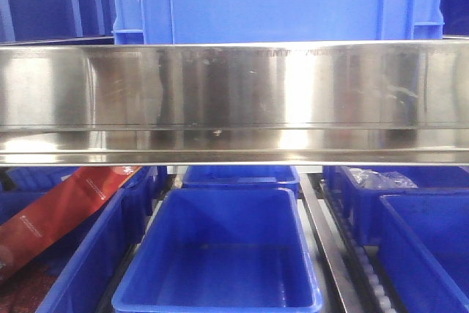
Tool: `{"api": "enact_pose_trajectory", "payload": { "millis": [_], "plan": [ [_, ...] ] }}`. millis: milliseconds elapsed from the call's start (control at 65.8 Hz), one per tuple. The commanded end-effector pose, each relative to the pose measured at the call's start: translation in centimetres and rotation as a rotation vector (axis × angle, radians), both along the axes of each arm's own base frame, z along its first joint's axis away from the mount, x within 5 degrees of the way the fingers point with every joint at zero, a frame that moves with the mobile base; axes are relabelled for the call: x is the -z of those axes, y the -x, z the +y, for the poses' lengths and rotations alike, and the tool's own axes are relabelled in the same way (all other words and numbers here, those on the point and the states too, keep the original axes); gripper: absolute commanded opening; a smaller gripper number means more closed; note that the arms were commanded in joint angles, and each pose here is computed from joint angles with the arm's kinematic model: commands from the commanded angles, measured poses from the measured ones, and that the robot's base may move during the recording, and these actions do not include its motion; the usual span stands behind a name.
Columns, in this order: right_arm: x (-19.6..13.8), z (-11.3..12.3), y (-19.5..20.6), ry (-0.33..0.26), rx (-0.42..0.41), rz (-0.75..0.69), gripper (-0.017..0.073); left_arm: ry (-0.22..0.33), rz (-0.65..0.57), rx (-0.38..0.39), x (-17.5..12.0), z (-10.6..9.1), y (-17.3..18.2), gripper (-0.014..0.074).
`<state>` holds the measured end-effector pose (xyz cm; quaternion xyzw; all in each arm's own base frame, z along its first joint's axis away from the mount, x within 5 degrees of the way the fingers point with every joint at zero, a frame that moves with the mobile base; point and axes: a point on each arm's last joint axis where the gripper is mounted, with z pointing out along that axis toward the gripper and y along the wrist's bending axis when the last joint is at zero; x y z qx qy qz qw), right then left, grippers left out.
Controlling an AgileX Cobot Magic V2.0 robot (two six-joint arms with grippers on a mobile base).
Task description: Place valve from conveyor to right shelf box
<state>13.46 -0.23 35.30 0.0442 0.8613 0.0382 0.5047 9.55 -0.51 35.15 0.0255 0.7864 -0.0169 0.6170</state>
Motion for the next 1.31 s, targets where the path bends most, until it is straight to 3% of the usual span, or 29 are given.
{"api": "enact_pose_trajectory", "payload": {
  "millis": [0,122,274,410,608,699,897,1095,1171,1292],
  "plan": [
    [-3.3,0.0,-0.7,-0.004,0.007,-0.155,-0.0163,-0.031,-0.082,0.008,-2.4,0.0,-0.2,-0.0111],
    [-6.0,-0.2,-2.1,0.031,-0.006,-0.206,-0.0163,-0.059,-0.041,0.025,-4.5,-0.1,-1.8,-0.0111],
    [-9.0,0.2,-4.6,0.031,-0.034,-0.252,-0.0163,-0.027,0.005,0.041,-6.7,-0.2,-5.1,-0.0111],
    [-10.9,1.5,-7.2,0.022,-0.103,-0.276,-0.0163,-0.053,0.055,0.105,-8.6,-1.1,-8.3,-0.0111],
    [-13.0,4.3,-11.3,0.006,-0.206,-0.310,-0.0163,-0.055,0.055,0.288,-10.9,-5.4,-13.0,-0.0111],
    [-13.6,5.4,-13.0,0.001,-0.236,-0.318,-0.0163,-0.025,0.044,0.359,-12.2,-8.1,-14.9,-0.0111],
    [-13.0,6.8,-17.3,-0.014,-0.246,-0.356,-0.0163,0.067,0.094,0.406,-12.7,-13.3,-20.4,-0.0111],
    [-10.5,7.5,-20.9,-0.051,-0.230,-0.348,-0.0163,0.164,0.197,0.415,-10.6,-17.5,-25.1,-0.0111],
    [-9.3,7.9,-22.2,-0.111,-0.227,-0.320,-0.0163,0.169,0.224,0.411,-9.3,-18.4,-26.7,-0.0111],
    [-7.4,8.5,-23.9,-0.117,-0.228,-0.280,-0.0163,0.168,0.255,0.405,-7.4,-19.2,-28.2,-0.0111]
  ]
}}
